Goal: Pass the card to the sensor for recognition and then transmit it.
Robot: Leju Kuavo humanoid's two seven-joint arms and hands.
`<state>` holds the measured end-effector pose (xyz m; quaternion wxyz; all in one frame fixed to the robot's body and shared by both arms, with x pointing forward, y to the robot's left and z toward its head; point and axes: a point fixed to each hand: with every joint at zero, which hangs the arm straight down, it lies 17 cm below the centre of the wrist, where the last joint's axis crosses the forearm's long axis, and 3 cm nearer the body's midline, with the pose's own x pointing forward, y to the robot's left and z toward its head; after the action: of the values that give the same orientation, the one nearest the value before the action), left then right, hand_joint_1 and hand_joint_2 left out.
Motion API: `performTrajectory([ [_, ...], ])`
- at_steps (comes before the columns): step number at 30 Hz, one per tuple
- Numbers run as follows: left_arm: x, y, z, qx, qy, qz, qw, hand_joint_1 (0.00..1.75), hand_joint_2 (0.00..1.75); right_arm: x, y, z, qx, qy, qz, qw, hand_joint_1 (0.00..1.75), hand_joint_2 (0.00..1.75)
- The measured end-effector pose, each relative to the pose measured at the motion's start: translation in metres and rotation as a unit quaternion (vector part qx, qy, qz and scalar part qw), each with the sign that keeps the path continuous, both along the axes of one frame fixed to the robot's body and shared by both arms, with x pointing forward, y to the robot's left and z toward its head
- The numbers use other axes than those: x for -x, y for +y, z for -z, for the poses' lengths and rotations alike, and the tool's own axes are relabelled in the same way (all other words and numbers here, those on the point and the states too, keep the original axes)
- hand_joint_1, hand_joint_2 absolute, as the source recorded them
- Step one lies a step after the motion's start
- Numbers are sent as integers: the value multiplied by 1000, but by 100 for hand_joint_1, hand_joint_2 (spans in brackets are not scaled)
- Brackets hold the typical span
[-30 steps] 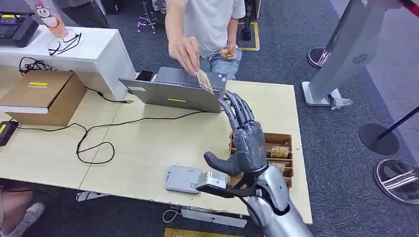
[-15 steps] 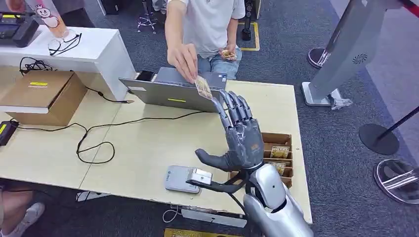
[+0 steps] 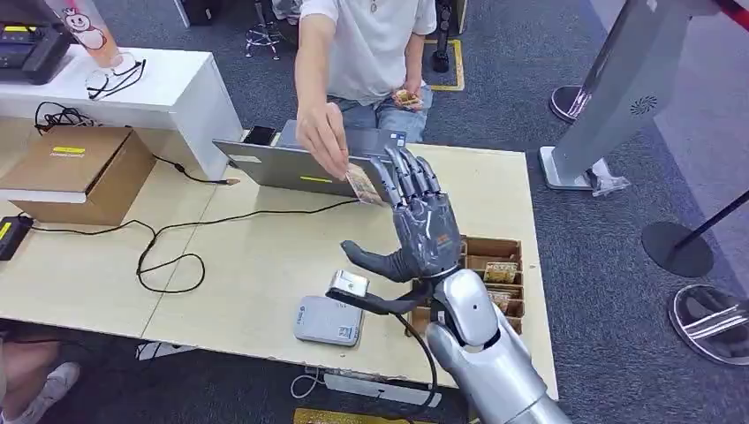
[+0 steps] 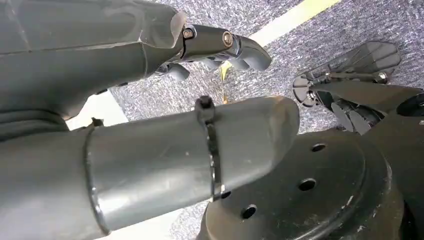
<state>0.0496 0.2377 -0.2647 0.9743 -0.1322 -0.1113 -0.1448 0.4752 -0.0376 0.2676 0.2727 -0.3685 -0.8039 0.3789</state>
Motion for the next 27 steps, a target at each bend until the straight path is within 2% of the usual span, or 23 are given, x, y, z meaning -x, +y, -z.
performTrajectory([
  [13,0,0,0,2,0,-4,1000,0,0,-20,1,10,5,30,15,999,0,175],
  [27,0,-1,0,3,1,-6,1000,0,0,-23,2,17,8,40,18,999,0,175],
])
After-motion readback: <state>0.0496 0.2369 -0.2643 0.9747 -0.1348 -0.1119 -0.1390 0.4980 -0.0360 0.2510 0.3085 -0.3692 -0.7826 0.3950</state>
